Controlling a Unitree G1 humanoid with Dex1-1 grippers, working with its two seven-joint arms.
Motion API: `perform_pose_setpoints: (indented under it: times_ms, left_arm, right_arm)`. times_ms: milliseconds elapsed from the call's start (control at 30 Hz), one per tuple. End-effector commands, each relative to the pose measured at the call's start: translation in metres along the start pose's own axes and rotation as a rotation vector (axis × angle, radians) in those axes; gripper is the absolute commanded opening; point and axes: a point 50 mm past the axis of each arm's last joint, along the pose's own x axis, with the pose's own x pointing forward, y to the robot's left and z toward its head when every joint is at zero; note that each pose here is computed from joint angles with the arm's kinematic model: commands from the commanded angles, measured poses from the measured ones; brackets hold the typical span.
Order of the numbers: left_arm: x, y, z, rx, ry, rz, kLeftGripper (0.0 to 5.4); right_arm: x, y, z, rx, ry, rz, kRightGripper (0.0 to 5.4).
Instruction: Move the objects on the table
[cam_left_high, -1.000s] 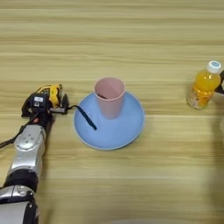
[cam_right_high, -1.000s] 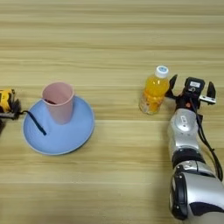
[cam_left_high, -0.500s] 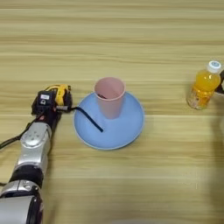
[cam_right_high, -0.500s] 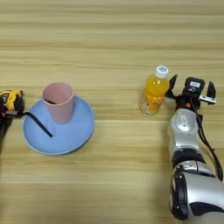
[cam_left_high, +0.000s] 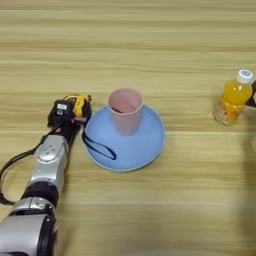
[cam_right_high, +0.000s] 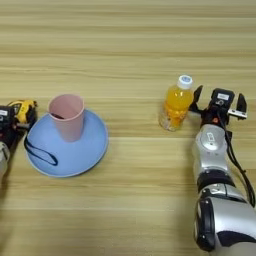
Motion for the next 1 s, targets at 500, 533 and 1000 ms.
perform_pose_setpoints:
  times_ms: [500,533,1000]
  left_arm:
    - [0.013,-0.002,0.029,-0.002,-0.146,-0.035,5.38]
    - [0.014,-0.001,0.031,-0.004,-0.152,-0.030,5.38]
    - [0.020,0.026,0.055,-0.035,-0.262,0.080,5.38]
  right_arm:
    - [0.003,-0.001,0.003,0.001,-0.011,-0.002,5.40]
    - [0.003,-0.001,0.003,0.001,-0.011,-0.002,5.40]
    - [0.002,-0.001,0.003,0.001,-0.020,0.008,5.40]
